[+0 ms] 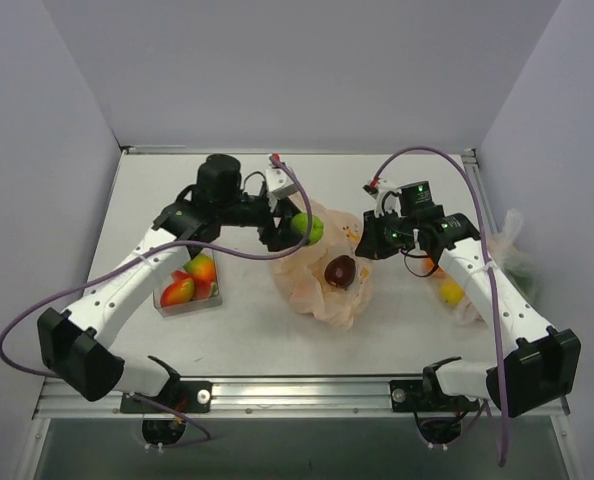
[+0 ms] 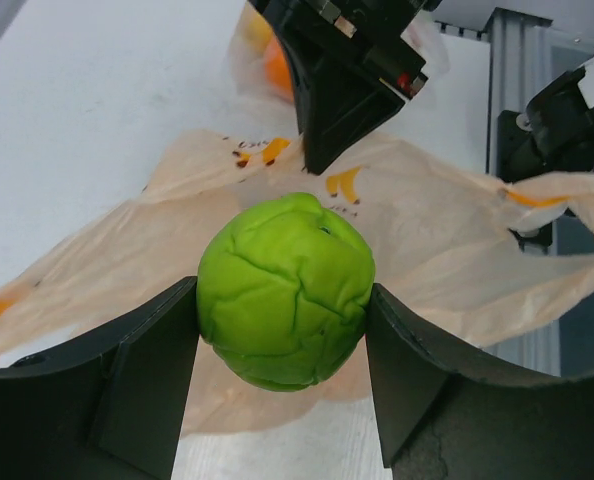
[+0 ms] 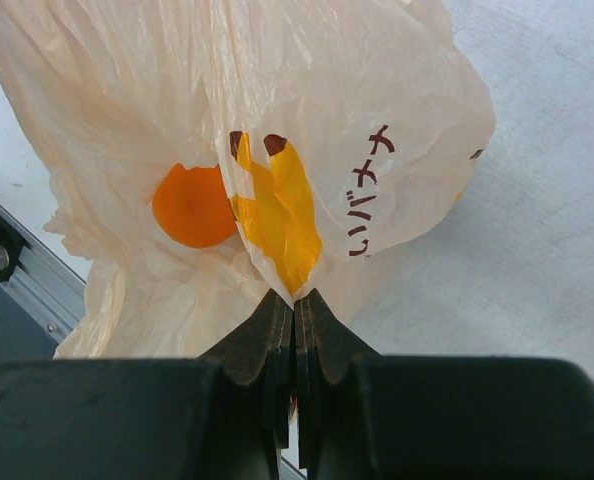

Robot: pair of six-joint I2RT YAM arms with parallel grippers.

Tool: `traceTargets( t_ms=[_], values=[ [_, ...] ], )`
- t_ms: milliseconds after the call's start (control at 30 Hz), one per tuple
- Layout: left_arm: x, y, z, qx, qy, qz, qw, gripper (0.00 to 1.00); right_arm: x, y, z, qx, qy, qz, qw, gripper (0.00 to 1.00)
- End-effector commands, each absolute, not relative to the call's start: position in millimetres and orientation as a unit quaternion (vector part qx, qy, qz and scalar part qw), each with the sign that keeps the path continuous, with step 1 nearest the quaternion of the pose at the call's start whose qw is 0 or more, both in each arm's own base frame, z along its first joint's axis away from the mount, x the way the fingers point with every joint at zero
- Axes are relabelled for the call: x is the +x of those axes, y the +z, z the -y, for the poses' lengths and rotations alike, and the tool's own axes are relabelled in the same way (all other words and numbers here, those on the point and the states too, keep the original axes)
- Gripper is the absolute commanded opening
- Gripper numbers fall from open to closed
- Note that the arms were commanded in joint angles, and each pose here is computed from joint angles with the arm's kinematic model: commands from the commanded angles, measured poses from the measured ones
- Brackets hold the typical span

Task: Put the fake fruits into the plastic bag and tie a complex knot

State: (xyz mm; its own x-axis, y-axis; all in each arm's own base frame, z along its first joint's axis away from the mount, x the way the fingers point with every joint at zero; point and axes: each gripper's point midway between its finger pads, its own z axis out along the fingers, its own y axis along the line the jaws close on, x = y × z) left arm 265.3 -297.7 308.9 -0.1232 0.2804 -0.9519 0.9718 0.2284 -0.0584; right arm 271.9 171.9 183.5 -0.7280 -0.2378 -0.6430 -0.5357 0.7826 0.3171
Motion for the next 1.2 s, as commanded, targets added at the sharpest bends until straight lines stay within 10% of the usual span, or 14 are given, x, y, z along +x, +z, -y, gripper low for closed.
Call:
traceTargets(
  t_ms=[0, 400, 700, 1167],
  values=[
    [289, 312, 346, 0.428, -0.423, -0.655, 0.458, 0.53, 275, 201, -176, -0.221, 0.258, -0.887, 0.312, 0.0],
    [286, 299, 374, 0.415, -0.424, -0.685, 0.422, 0.97, 270, 215, -175, -0.209, 0.277, -0.881, 0.322, 0.0],
    [272, 333, 222, 0.356, -0.405, -0.708, 0.456, 0.97, 264, 224, -169, -0.209, 0.278, -0.877, 0.33, 0.0],
    [225, 181, 20, 0.292, -0.118, -0.905, 0.287, 0.93, 266, 214, -168, -0.215, 0.269, -0.883, 0.32, 0.0]
  ],
)
